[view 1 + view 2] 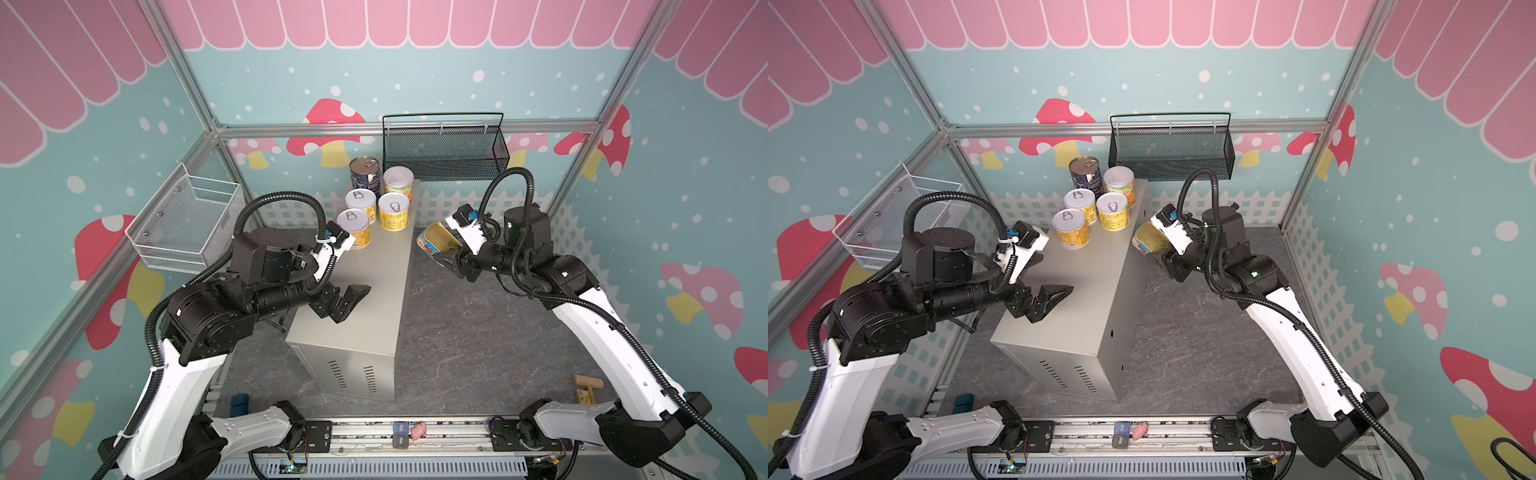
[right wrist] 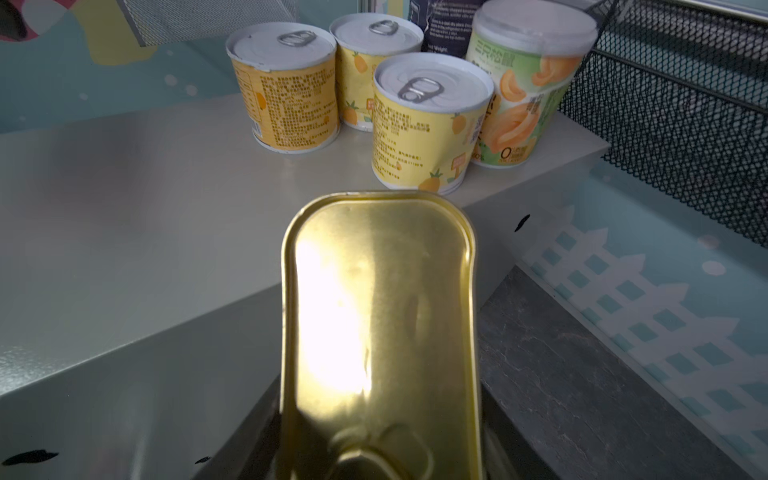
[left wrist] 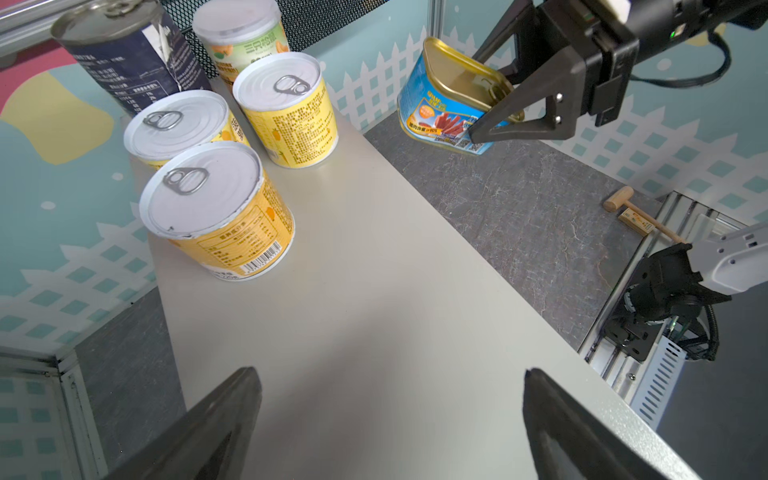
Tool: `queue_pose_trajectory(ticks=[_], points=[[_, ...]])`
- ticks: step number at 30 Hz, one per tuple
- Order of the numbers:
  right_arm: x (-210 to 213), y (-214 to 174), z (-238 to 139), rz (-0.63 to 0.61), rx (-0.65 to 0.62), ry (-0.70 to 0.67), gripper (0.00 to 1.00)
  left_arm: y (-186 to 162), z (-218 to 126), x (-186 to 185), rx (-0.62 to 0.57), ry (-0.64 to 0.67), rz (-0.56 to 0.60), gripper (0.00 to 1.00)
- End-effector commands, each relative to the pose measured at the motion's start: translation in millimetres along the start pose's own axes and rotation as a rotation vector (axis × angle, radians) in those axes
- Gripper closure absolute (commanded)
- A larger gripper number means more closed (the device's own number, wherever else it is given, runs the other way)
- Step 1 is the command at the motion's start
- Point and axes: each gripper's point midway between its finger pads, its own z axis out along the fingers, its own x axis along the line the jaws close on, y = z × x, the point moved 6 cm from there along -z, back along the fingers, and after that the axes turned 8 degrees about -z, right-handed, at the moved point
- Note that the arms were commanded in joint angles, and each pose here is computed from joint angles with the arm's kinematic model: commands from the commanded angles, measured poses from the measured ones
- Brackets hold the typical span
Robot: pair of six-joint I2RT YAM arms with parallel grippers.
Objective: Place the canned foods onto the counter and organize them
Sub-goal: 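Lift the tin onto the cabinet top beside the cans while the left gripper withdraws, then lower the tin next to the pineapple cans with the right gripper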
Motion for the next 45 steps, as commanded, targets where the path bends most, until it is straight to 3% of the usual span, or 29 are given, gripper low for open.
queue_pose_trajectory(ticks=[1, 17, 36, 39, 45], points=[[5.5, 24.8, -0.4, -0.096, -0.059, 0.100, 0.49, -2.3, 6.4, 0.4, 0.005, -0.051, 0.015, 0.01], [19.1, 45.4, 53.3, -0.133, 0.010, 0.203, 0.46, -4.8, 12.4, 16.8, -0.058, -0.077, -0.055, 0.01], [18.3, 57.0, 79.5, -0.142, 0.057, 0.212, 0.39, -4.6, 22.9, 21.2, -0.078, -0.120, -0.089, 0.01], [15.5, 58.1, 79.7, -0.141, 0.060, 0.190, 0.36, -4.1, 24.3, 22.0, -0.090, -0.122, -0.094, 0.01], [10.8, 56.1, 75.6, -0.121, 0.082, 0.137, 0.17, -4.7, 22.1, 32.9, -0.128, -0.080, -0.125, 0.01]])
